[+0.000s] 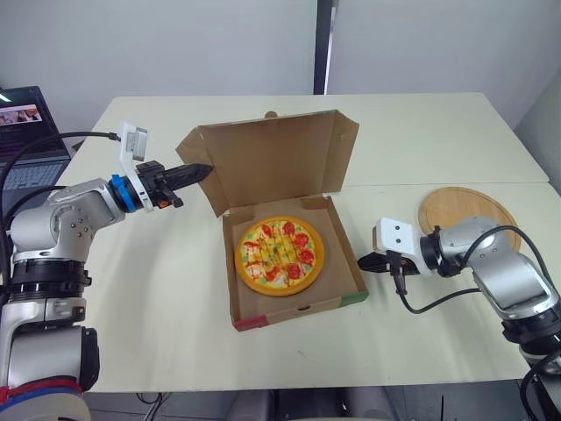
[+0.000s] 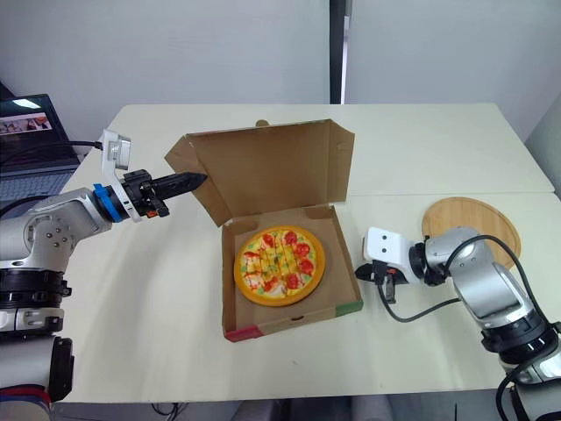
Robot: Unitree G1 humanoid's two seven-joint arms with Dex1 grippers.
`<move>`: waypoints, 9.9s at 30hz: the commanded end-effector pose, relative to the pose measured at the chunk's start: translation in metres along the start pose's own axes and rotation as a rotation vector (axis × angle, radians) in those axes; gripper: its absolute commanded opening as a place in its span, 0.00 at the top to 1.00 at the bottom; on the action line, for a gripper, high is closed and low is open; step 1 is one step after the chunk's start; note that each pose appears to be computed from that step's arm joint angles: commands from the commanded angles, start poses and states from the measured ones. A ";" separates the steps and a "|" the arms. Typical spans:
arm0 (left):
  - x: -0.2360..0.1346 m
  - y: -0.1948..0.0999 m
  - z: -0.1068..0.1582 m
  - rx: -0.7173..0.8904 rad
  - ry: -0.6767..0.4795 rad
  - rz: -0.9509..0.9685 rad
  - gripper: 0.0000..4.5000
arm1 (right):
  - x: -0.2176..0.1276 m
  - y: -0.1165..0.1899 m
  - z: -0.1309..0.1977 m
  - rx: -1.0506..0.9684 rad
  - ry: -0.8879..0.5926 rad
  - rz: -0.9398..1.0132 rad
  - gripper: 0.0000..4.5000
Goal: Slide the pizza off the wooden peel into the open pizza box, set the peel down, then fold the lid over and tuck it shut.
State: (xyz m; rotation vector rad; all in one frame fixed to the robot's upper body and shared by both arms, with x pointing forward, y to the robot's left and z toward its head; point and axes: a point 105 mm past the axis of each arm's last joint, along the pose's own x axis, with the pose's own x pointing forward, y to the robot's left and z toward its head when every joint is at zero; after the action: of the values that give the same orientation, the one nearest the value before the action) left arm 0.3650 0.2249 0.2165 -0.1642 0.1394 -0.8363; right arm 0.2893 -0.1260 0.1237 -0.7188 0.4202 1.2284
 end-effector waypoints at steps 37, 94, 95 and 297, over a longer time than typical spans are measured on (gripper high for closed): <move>-0.002 0.008 0.015 0.091 -0.021 0.018 1.00 | -0.016 -0.151 0.092 0.300 -0.584 -0.556 0.99; 0.107 -0.066 0.037 0.211 -0.056 -0.104 1.00 | -0.083 -0.131 0.083 0.256 -0.451 -0.961 0.99; 0.109 -0.067 0.038 0.211 -0.057 -0.106 1.00 | -0.083 -0.131 0.083 0.257 -0.448 -0.964 0.99; 0.014 -0.113 -0.108 0.141 0.330 -0.333 1.00 | -0.047 -0.011 0.018 0.191 -0.234 -0.383 1.00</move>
State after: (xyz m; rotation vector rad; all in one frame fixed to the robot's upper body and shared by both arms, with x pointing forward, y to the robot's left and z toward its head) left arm 0.2727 0.1333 0.1280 0.0537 0.4035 -1.1818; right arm 0.2858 -0.1520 0.1642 -0.4401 0.2230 0.8712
